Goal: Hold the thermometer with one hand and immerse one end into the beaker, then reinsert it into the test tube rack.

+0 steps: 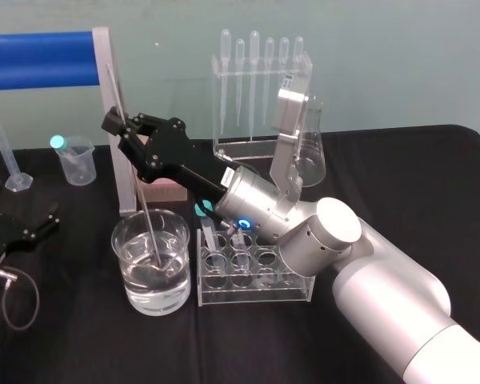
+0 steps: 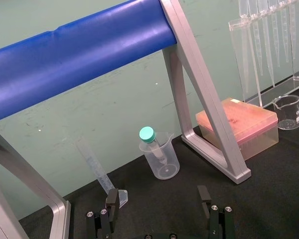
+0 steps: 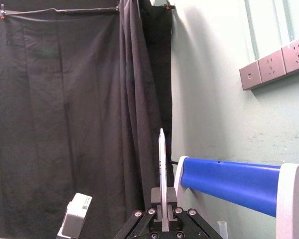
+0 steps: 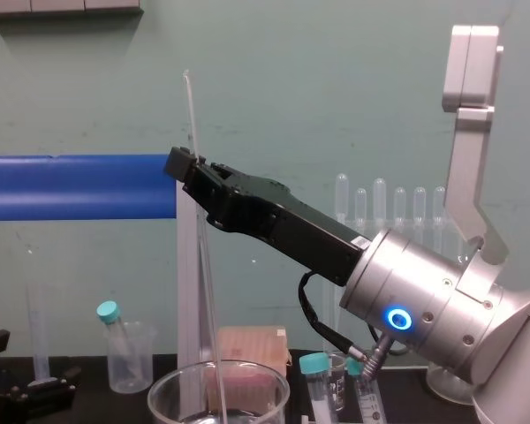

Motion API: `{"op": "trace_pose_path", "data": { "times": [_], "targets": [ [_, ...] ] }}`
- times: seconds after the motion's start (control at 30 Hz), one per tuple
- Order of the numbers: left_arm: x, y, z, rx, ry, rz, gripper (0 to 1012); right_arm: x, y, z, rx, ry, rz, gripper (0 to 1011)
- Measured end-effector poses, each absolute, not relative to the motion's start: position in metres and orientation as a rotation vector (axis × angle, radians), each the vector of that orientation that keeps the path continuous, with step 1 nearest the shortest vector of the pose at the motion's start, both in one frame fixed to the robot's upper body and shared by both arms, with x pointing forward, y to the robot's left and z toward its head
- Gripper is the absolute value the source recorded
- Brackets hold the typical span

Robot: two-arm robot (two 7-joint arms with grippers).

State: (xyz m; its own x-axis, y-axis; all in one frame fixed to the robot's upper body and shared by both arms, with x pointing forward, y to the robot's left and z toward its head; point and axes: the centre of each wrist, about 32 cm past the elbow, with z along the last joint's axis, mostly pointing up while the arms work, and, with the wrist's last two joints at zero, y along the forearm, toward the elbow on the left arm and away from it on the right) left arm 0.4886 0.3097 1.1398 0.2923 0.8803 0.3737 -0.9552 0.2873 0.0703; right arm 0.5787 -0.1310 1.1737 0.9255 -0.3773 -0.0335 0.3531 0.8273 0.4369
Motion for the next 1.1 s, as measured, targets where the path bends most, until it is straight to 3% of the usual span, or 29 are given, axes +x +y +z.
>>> {"op": "trace_pose_path", "data": {
  "times": [1.1],
  "targets": [
    [0.4886, 0.3097, 1.1398, 0.305, -0.285, 1.248, 1008, 0.5787, -0.131, 1.1737, 0.453, -0.055, -0.388, 57]
  ]
}}
